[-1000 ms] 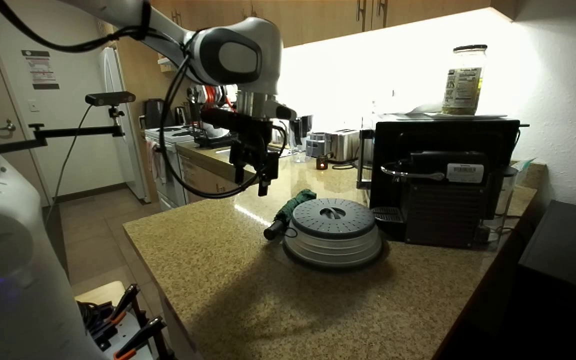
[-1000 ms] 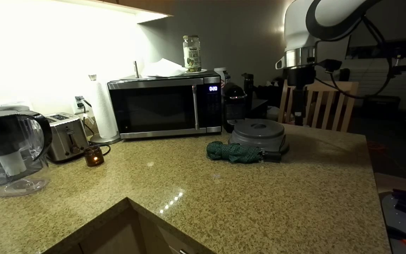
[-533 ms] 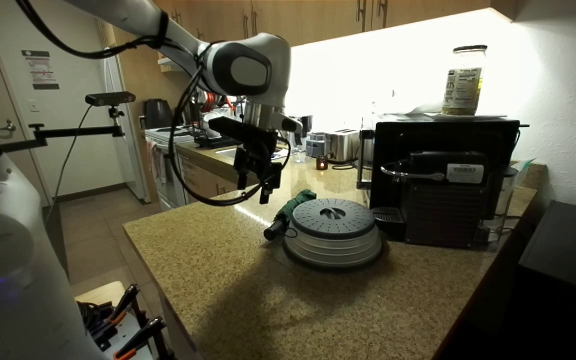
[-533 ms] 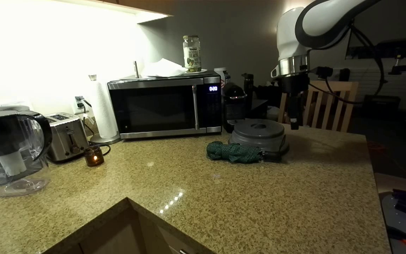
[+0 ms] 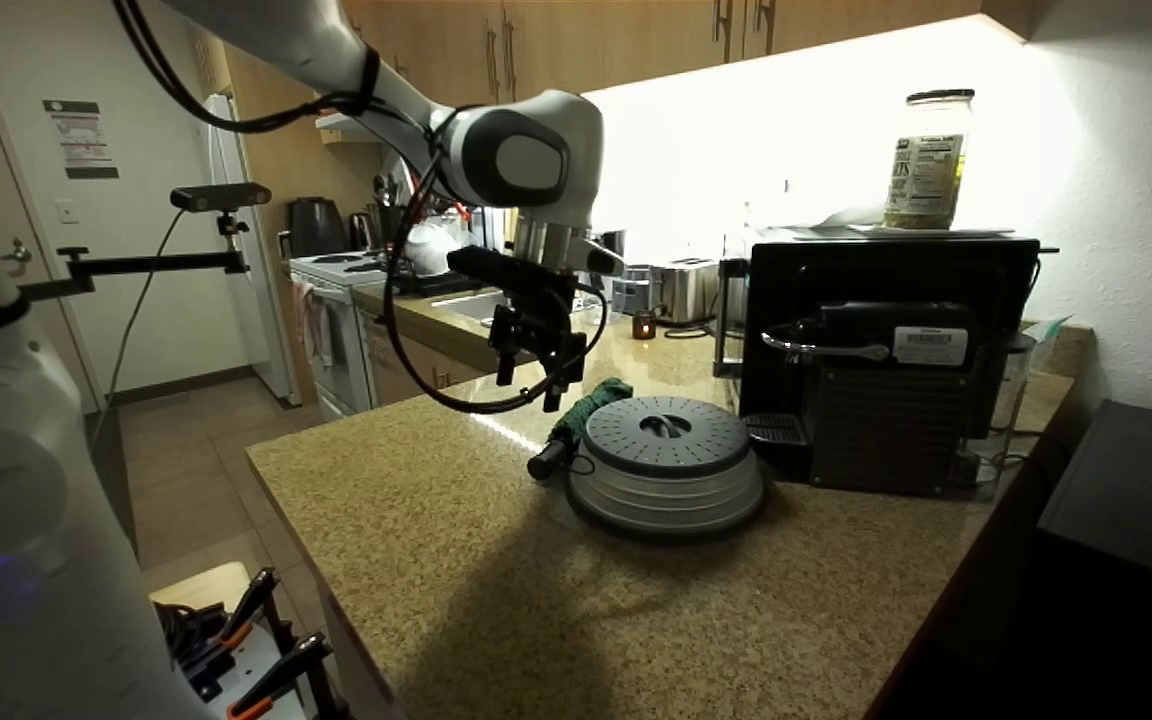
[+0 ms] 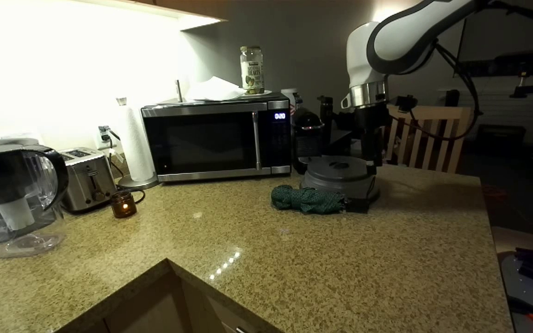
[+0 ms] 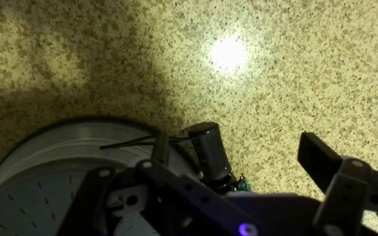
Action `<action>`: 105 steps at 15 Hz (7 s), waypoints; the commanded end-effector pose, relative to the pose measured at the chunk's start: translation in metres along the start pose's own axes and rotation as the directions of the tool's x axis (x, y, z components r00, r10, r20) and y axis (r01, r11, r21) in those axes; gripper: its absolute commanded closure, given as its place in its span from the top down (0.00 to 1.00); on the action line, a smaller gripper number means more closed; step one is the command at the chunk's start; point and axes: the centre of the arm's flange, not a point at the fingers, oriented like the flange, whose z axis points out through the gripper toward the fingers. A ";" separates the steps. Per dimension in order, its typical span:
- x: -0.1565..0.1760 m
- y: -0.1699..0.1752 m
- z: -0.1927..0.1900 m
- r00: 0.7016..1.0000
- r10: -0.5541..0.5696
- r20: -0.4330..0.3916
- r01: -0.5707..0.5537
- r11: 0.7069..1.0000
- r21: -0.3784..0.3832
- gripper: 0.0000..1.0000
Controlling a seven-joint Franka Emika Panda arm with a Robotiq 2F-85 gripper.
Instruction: Move the umbrella
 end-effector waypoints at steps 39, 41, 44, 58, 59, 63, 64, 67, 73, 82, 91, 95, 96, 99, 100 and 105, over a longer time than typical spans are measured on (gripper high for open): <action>0.102 -0.026 0.041 0.993 -0.083 -0.080 0.080 0.996 -0.042 1.00; 0.109 -0.028 0.043 0.993 -0.088 -0.082 0.085 0.995 -0.042 1.00; 0.118 -0.030 0.049 0.993 -0.092 -0.071 0.089 0.995 -0.043 1.00; 0.131 -0.032 0.078 0.999 -0.034 0.030 0.035 0.999 -0.024 1.00; 0.131 -0.032 0.076 0.999 -0.030 0.029 0.031 0.999 -0.032 1.00; 0.126 -0.034 0.059 1.000 -0.008 0.012 0.009 0.998 -0.056 1.00; 0.126 -0.035 0.053 1.000 0.002 0.010 -0.001 0.998 -0.061 1.00; 0.124 -0.038 0.042 0.999 0.032 0.024 -0.031 0.997 -0.069 1.00; 0.123 -0.050 0.031 0.995 0.065 0.078 -0.060 0.996 -0.063 1.00; 0.116 -0.060 0.050 0.987 0.059 0.149 -0.052 0.997 -0.050 1.00; 0.115 -0.053 0.065 0.979 0.103 0.179 -0.095 0.994 -0.050 1.00; 0.117 -0.050 0.075 0.974 0.125 0.190 -0.116 0.991 -0.060 1.00; 0.117 -0.049 0.078 0.972 0.131 0.194 -0.121 0.991 -0.062 1.00; 0.117 -0.045 0.083 0.966 0.163 0.200 -0.151 0.986 -0.072 1.00; 0.116 -0.044 0.084 0.964 0.175 0.200 -0.163 0.984 -0.076 1.00; 0.114 -0.040 0.085 0.955 0.220 0.201 -0.207 0.975 -0.084 0.70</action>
